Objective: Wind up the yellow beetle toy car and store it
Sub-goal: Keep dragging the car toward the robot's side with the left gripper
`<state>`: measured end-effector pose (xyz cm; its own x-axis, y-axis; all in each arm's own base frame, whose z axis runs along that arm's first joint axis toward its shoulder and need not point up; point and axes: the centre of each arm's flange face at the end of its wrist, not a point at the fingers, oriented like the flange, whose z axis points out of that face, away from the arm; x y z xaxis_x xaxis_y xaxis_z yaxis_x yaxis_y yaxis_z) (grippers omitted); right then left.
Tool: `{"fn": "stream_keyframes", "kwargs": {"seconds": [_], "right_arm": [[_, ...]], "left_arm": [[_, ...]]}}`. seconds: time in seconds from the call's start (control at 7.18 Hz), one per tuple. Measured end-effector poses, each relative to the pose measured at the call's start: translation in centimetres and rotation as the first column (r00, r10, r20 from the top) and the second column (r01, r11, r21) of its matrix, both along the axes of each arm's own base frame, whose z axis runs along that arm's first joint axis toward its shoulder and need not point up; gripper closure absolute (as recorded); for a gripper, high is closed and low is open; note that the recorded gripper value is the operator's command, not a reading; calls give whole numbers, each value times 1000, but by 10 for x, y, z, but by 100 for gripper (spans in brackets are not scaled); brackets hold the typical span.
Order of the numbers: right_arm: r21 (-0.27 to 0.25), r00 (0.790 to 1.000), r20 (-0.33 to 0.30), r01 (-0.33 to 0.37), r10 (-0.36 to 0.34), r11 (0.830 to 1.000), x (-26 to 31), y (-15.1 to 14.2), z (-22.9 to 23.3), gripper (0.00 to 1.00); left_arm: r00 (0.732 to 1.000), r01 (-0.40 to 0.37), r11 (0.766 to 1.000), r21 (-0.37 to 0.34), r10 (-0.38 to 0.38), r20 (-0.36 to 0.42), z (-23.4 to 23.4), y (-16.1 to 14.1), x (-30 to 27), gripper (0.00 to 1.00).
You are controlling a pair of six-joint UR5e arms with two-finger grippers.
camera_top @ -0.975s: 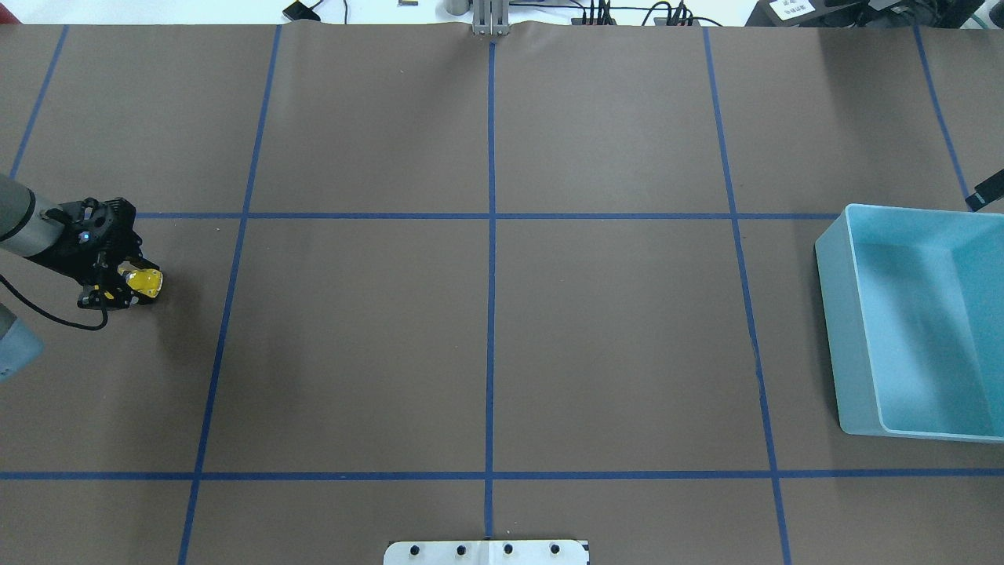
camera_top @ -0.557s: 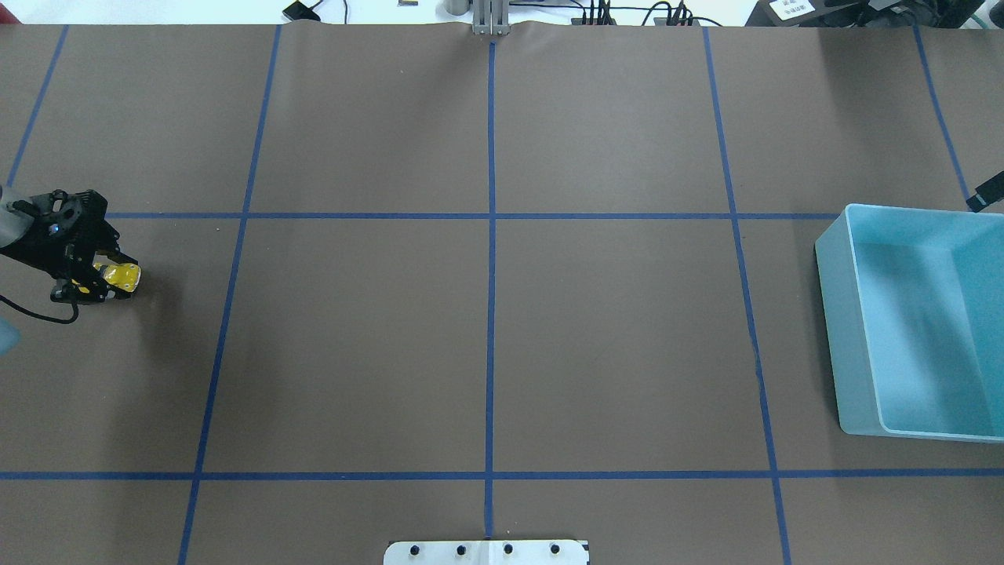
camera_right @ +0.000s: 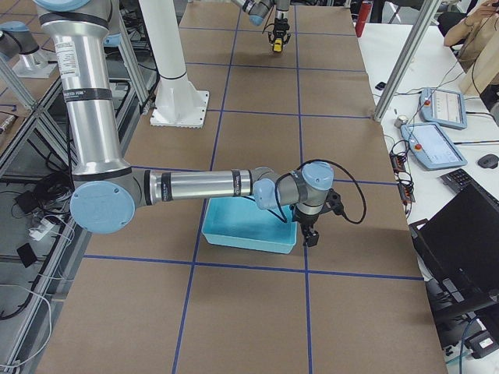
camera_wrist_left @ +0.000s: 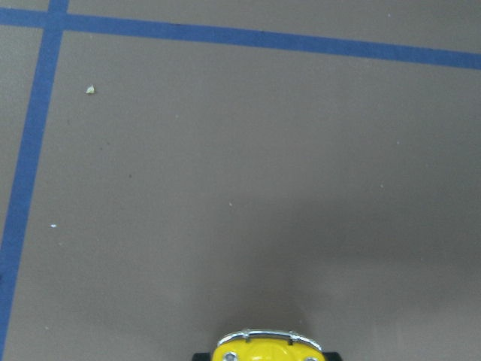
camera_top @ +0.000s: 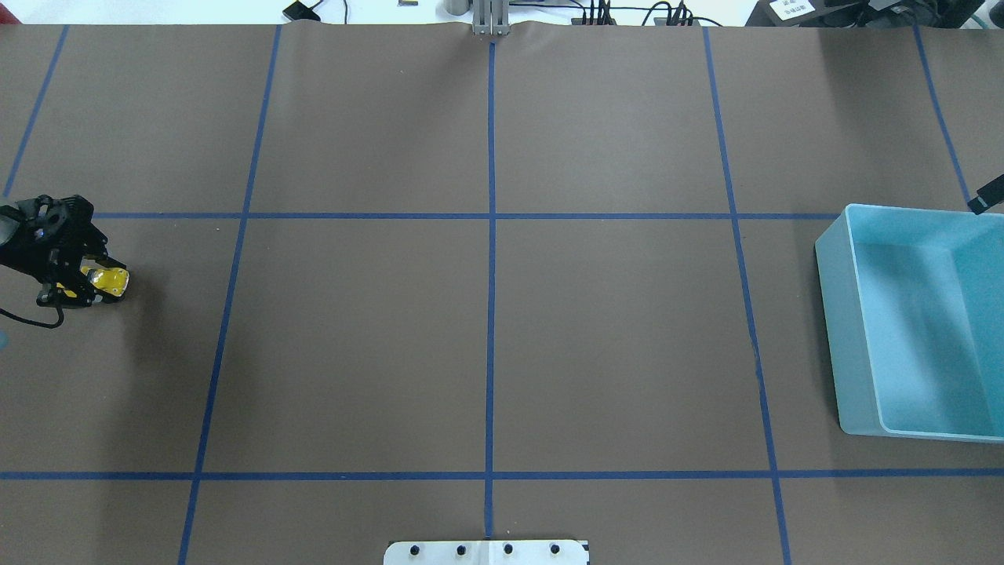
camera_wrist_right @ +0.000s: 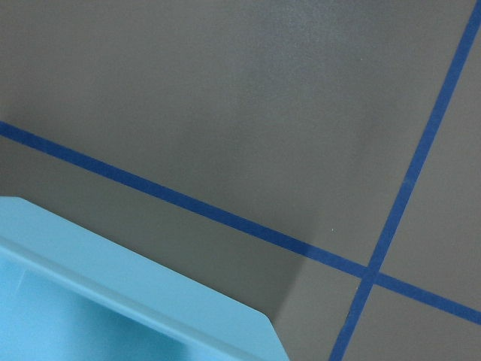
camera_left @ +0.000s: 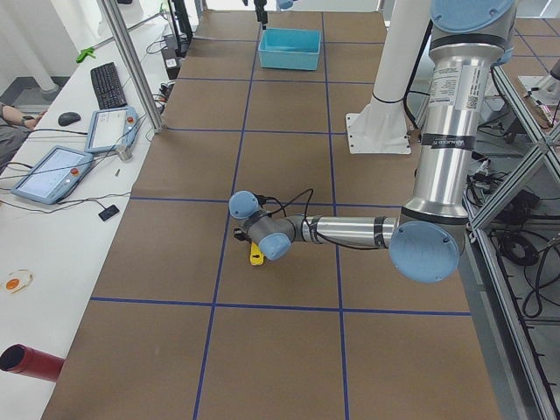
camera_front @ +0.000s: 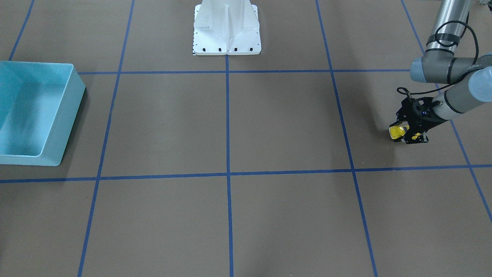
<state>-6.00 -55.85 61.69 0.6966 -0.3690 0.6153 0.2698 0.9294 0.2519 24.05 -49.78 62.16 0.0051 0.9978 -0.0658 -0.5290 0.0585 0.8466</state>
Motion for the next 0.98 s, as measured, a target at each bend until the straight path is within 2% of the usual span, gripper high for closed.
{"fn": "stream_keyframes", "kwargs": {"seconds": [0.98], "right_arm": [[-3, 1000, -1, 0, 0, 1000, 0, 1, 2, 0]], "left_arm": [[1000, -4, 1000, 26, 4, -1, 24, 8, -21, 100]]}}
